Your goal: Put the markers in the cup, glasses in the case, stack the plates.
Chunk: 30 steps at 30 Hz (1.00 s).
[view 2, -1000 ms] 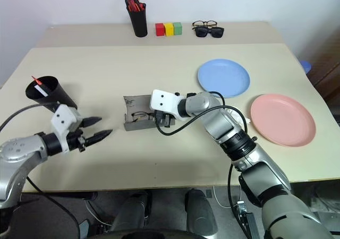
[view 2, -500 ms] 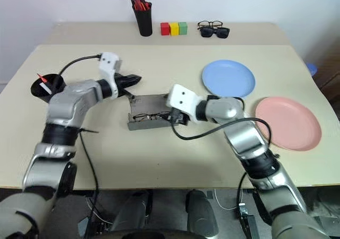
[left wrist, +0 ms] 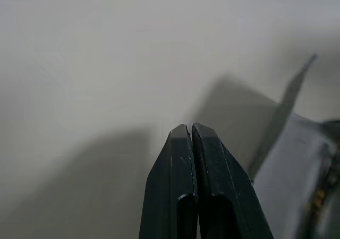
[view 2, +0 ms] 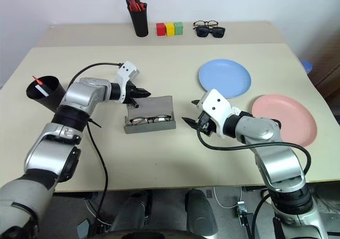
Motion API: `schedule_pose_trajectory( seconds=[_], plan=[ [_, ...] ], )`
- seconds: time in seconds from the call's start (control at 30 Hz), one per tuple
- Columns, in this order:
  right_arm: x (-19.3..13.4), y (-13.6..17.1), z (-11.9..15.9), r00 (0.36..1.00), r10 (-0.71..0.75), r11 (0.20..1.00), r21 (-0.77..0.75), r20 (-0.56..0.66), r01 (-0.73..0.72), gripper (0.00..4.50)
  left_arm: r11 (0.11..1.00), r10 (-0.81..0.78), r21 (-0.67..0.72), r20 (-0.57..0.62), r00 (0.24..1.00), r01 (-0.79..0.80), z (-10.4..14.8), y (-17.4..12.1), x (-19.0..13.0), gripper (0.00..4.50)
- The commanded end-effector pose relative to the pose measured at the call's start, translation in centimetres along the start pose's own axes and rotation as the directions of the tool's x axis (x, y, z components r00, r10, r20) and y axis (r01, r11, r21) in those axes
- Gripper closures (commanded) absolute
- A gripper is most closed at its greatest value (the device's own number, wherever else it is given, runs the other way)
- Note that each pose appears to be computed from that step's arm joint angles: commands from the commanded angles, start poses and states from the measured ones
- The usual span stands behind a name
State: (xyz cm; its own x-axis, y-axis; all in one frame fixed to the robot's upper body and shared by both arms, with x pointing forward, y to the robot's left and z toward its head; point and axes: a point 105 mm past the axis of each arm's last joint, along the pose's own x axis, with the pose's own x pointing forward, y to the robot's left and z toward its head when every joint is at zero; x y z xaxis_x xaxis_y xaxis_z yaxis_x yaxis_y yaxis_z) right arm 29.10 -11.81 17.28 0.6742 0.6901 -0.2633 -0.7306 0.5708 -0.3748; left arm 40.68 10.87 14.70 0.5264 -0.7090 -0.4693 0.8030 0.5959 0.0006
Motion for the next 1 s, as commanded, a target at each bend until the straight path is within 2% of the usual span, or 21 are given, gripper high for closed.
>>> schedule_pose_trajectory(
  seconds=[0.03,0.2,0.3,0.47,0.53,0.63,0.73,0.87,1.0],
  plan=[
    [-0.2,-1.4,1.2,0.998,-0.050,0.998,-0.045,0.027,0.052,1.56,0.995,-0.031,0.098,0.007,1.000,0.030,0.0,-1.1,-1.4,4.45],
    [0.4,-4.5,0.0,0.988,-0.152,0.987,-0.050,-0.030,0.151,1.56,0.986,-0.085,0.146,0.027,0.996,0.080,-0.9,-3.9,-3.4,4.45],
    [1.0,-7.0,-1.5,0.964,-0.244,0.969,-0.062,-0.101,0.239,1.56,0.978,-0.108,0.180,0.017,0.994,0.103,-2.0,-5.8,-4.7,4.45],
    [2.5,-9.2,-4.3,0.927,-0.312,0.948,-0.135,-0.206,0.289,1.56,0.977,-0.140,0.165,0.023,0.990,0.135,-3.3,-8.0,-5.7,4.45],
    [3.1,-9.6,-5.4,0.917,-0.320,0.945,-0.151,-0.239,0.291,1.56,0.978,-0.162,0.145,0.056,0.985,0.153,-3.4,-8.7,-6.1,4.45],
    [3.9,-10.1,-6.7,0.902,-0.336,0.937,-0.194,-0.271,0.291,1.56,0.971,-0.158,0.207,0.184,0.970,0.119,-2.0,-9.1,-6.7,4.45],
    [4.3,-10.8,-7.4,0.886,-0.380,0.914,-0.256,-0.264,0.315,2.34,0.987,-0.123,0.131,0.218,0.968,0.096,-2.1,-8.7,-6.9,4.50],
    [4.3,-10.8,-7.5,0.884,-0.393,0.902,-0.295,-0.253,0.316,4.38,0.993,-0.092,0.101,0.279,0.956,0.066,-1.5,-8.9,-7.0,4.50],
    [2.7,-11.6,-5.3,0.862,-0.481,0.837,-0.379,-0.163,0.395,4.45,0.993,-0.103,0.084,0.324,0.940,0.080,-1.0,-9.2,-6.3,4.50]
  ],
)
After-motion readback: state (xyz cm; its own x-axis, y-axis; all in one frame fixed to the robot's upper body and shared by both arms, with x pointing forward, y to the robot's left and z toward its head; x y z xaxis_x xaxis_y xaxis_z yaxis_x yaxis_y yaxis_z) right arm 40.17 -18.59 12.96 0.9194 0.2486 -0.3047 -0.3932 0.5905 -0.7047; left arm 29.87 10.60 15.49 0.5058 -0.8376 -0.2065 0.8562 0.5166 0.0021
